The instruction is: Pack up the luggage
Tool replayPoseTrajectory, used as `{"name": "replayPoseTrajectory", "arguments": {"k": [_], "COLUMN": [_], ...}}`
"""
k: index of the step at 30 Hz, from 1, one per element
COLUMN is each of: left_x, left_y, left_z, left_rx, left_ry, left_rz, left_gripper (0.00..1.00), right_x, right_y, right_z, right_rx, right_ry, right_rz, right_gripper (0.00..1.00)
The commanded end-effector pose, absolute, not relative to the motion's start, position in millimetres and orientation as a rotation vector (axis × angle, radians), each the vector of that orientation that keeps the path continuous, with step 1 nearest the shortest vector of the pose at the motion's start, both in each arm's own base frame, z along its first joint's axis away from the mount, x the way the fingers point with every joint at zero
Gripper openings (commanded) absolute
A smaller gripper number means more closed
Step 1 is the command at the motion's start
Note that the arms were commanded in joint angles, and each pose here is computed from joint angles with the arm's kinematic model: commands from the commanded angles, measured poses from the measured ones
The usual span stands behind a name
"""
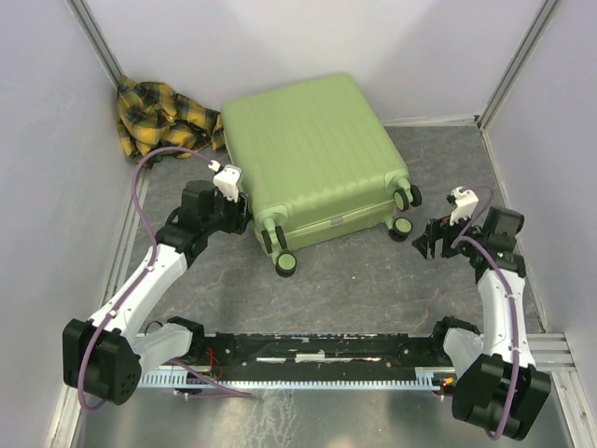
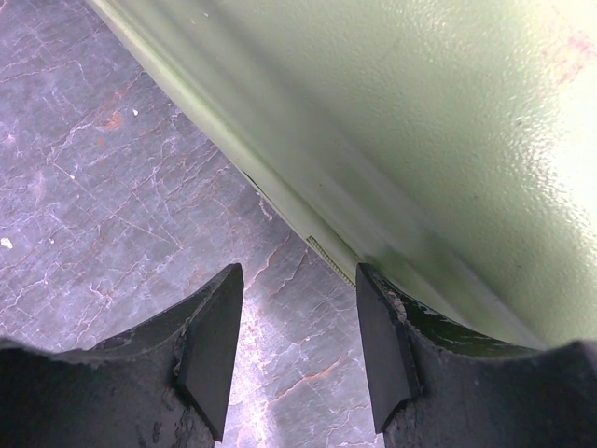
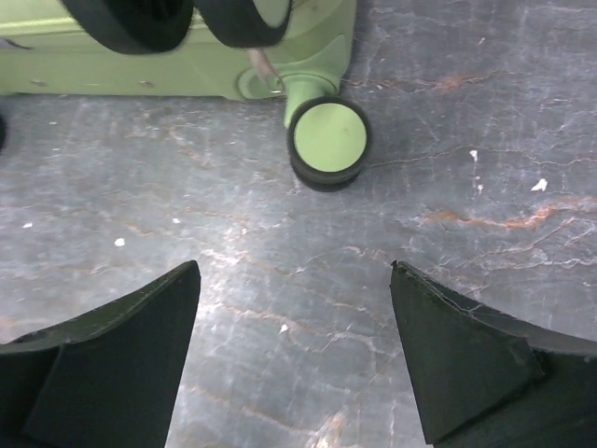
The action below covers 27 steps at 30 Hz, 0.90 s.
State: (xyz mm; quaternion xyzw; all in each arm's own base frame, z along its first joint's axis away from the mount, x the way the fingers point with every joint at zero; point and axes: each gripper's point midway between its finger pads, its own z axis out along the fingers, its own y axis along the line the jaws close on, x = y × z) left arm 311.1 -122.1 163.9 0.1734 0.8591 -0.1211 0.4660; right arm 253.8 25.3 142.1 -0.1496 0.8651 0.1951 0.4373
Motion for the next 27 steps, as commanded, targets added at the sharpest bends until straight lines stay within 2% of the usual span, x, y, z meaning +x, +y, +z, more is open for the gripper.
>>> {"name": "replayPoseTrajectory", "arguments": {"k": [1,2,4,10,13,16,21,27], "left_x": [321,321,321,319,320,323,327,327], "left_y": [-150,-149,-149,-145,-143,-142,-141,-138], "left_z": [188,187,189,183,182,180,176,173], "left_rx": [0.484,0.482,0.482,0.473,0.468,0.471,0.473,0.479], "left_ry": [2.002,2.003,1.998,2.007,2.008,2.011,2.018,2.043], "left_rz": [-0.411,-0.410,-0.409,-0.387,-0.375,-0.361,-0.344,-0.318], "left_gripper": [0.59,0.59,0.59,0.59,0.60,0.60,0.60,0.60], "right_x": [302,307,314,312,318,325,332,351], "right_y": [10,5,-2,24,25,38,68,74], "right_z": [159,160,161,150,151,159,152,142], "right_rx": [-0.271,-0.209,-0.136,-0.312,-0.334,-0.396,-0.479,-0.497], "right_ry": [1.929,1.936,1.965,1.957,1.810,1.666,1.586,1.546], "right_rz": [0.341,0.335,0.330,0.487,0.356,0.249,0.245,0.154], "right_gripper": [0.96,1.00,0.99,0.99,0.98,0.93,0.83,0.80]}}
